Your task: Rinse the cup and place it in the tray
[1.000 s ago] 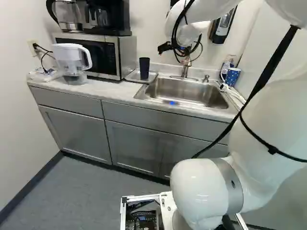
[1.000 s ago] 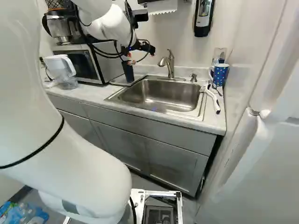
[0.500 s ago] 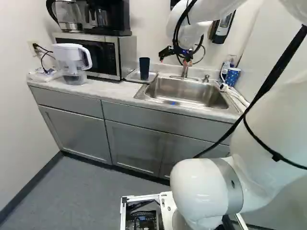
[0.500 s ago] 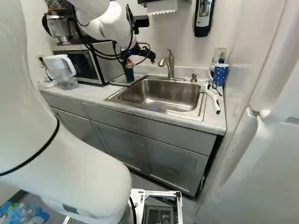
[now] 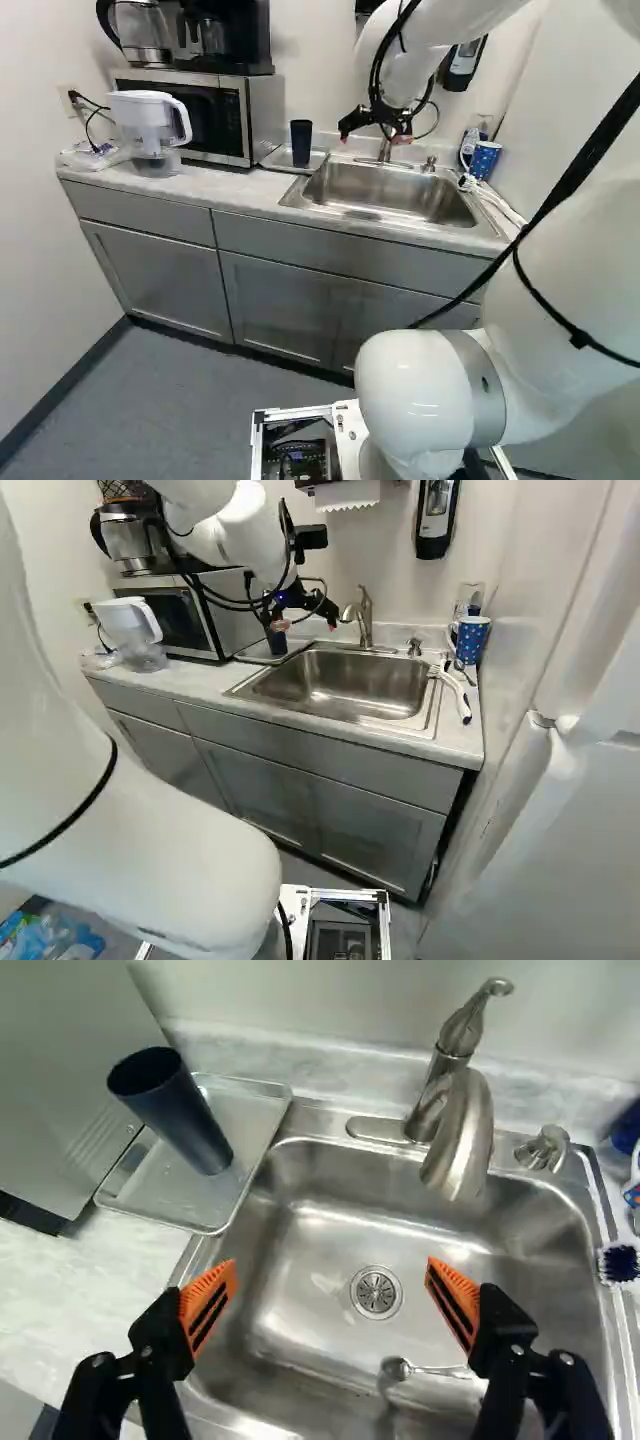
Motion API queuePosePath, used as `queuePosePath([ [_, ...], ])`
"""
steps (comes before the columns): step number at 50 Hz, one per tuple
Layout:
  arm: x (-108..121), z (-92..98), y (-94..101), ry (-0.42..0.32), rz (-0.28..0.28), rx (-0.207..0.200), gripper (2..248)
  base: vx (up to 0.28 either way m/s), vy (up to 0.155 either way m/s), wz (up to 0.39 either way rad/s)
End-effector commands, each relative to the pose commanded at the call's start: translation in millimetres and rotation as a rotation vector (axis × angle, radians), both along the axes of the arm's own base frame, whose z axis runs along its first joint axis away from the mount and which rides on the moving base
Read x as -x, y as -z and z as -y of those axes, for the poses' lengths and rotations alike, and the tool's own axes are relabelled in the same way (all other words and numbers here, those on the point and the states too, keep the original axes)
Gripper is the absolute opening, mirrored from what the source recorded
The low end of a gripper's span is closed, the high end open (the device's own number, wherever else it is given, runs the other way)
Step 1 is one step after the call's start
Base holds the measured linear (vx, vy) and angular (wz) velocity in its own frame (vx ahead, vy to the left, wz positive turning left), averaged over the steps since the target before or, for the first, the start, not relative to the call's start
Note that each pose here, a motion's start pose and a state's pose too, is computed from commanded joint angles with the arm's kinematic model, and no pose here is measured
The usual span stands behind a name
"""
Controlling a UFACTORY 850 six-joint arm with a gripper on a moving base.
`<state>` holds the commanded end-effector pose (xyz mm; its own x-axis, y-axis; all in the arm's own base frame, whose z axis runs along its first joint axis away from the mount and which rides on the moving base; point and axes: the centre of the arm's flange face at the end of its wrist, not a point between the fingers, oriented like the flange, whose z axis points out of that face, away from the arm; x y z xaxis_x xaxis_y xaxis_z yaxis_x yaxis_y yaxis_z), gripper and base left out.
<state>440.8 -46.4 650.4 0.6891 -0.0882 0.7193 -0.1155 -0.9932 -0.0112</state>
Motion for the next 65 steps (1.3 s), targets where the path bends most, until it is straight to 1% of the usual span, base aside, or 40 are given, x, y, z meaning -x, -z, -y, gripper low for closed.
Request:
queuePosePath([
  [27, 14.3, 21.5, 0.7, 0.053, 0.003, 0.0, 247, 0.0, 0.0, 0.0],
  [65, 14.3, 21.5, 0.7, 0.053, 0.003, 0.0, 247, 0.0, 0.0, 0.0],
])
